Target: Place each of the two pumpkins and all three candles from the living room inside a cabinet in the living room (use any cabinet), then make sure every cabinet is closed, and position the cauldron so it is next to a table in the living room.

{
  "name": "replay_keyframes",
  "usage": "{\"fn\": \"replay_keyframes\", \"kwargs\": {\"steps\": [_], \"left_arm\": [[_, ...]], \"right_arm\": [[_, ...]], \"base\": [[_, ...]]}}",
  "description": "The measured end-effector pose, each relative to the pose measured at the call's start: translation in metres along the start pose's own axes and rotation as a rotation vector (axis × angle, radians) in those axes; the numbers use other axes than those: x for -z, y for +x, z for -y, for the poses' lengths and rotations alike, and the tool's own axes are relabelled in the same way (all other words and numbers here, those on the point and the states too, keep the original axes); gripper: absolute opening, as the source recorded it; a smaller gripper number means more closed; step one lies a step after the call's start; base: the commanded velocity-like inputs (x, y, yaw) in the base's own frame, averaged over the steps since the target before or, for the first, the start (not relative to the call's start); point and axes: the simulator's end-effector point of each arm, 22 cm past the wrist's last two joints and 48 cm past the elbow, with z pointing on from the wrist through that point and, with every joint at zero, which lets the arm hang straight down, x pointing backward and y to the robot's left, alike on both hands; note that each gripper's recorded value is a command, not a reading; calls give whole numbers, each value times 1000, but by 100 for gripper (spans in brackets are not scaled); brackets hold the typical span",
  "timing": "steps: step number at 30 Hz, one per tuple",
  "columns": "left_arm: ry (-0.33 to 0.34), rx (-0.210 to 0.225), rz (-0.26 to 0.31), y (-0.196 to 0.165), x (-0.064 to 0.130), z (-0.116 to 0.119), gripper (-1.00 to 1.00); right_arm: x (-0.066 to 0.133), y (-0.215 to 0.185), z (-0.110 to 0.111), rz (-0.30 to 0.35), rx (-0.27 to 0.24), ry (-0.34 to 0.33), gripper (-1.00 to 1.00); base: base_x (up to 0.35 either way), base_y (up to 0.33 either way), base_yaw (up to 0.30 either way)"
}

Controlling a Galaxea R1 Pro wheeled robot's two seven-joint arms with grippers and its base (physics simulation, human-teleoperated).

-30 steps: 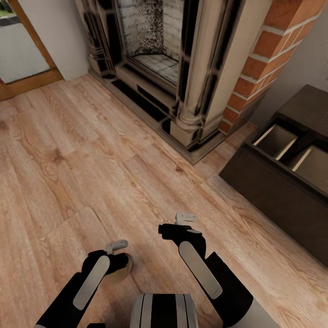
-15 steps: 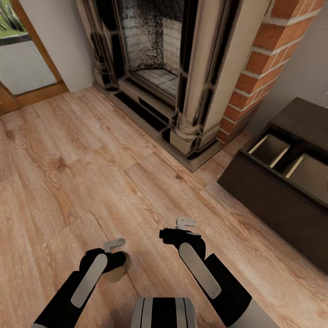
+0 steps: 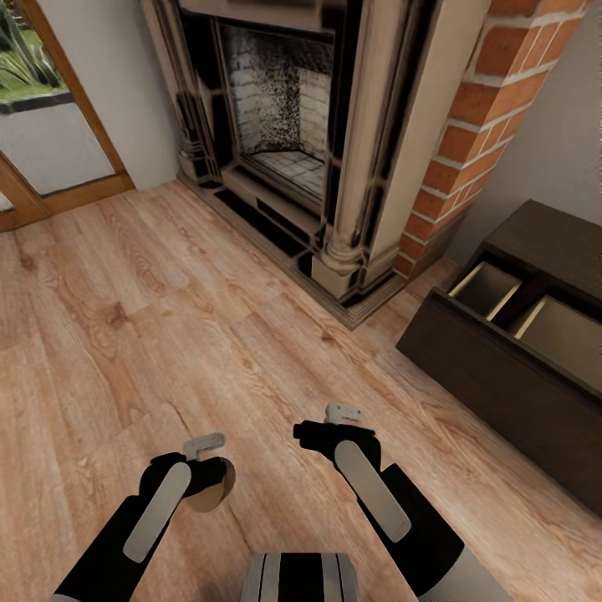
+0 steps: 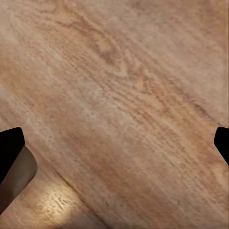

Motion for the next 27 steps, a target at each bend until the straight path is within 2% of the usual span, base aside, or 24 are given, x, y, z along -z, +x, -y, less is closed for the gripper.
{"fn": "replay_keyframes", "kwargs": {"steps": [8, 14, 27], "left_arm": [[5, 1, 21, -7, 9, 1, -100], [9, 0, 36, -12, 16, 2, -100], [27, 2, 87, -29, 37, 7, -100]], "right_arm": [[4, -6, 10, 6, -23, 18, 100], [10, -11, 9, 18, -25, 16, 100], [28, -23, -2, 50, -27, -11, 100]], "base": [[-67, 23, 0], [-37, 17, -63], [-42, 21, -218]]}}
